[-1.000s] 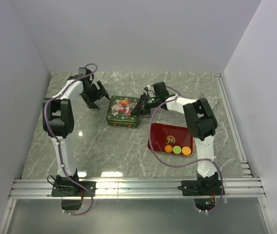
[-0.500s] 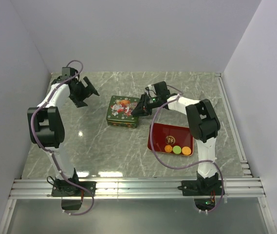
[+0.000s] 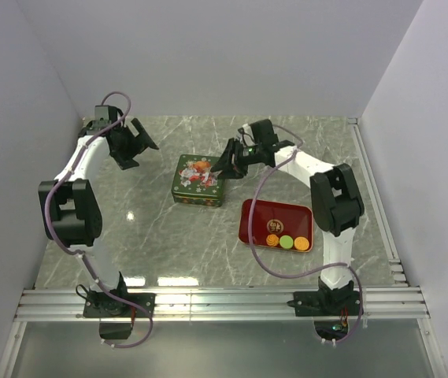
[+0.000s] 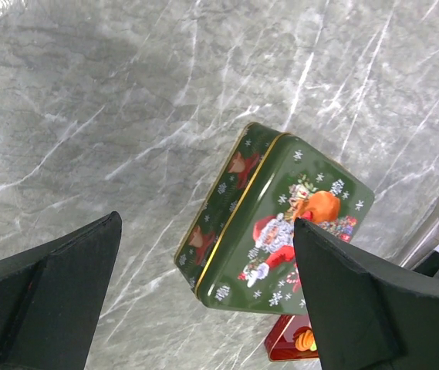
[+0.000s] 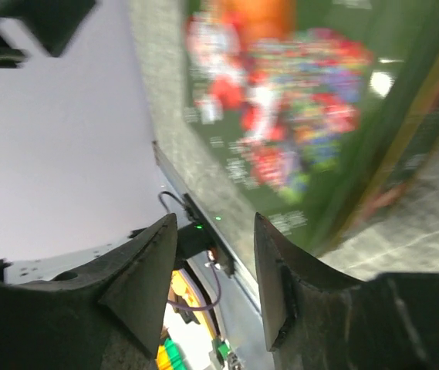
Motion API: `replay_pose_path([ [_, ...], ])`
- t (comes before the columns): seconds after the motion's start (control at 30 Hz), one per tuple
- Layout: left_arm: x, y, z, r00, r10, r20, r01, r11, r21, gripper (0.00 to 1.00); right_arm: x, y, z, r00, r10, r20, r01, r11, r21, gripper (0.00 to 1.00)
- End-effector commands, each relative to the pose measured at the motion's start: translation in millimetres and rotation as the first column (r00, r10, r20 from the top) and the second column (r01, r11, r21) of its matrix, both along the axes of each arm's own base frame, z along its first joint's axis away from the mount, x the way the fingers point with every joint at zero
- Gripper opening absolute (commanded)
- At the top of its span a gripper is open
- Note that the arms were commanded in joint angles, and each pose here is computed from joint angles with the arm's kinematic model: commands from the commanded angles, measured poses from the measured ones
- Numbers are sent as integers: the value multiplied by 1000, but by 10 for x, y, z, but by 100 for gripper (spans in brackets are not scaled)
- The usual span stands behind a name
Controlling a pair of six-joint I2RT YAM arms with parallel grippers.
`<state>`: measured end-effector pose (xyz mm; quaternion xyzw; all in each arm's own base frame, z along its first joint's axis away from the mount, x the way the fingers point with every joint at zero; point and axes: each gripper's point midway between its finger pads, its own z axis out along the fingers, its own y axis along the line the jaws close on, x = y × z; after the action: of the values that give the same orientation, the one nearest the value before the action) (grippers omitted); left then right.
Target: Pack the cookies
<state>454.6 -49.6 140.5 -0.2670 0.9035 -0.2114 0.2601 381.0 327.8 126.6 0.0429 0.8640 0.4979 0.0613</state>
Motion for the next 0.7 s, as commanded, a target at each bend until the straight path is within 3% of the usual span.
replay_pose_path([
  [0.0,21,13,349,996,-13,93,12,1000,16,99,51,38,898,984,-12,180,-4,996,85,53],
  [0.2,-22,51,504,992,-11,126,6,999,43,100,-115,-45,1381,959,-13,283,-18,994,105,56],
  [0.4,-69,-2,906,958,-56,283,44,998,50,99,-332,-272,1779,906,-21,424,5,999,38,59],
  [0.67,-214,-126,1786,791,-118,601,95,993,70,99,-829,-637,2333,797,-27,603,46,999,-15,61],
])
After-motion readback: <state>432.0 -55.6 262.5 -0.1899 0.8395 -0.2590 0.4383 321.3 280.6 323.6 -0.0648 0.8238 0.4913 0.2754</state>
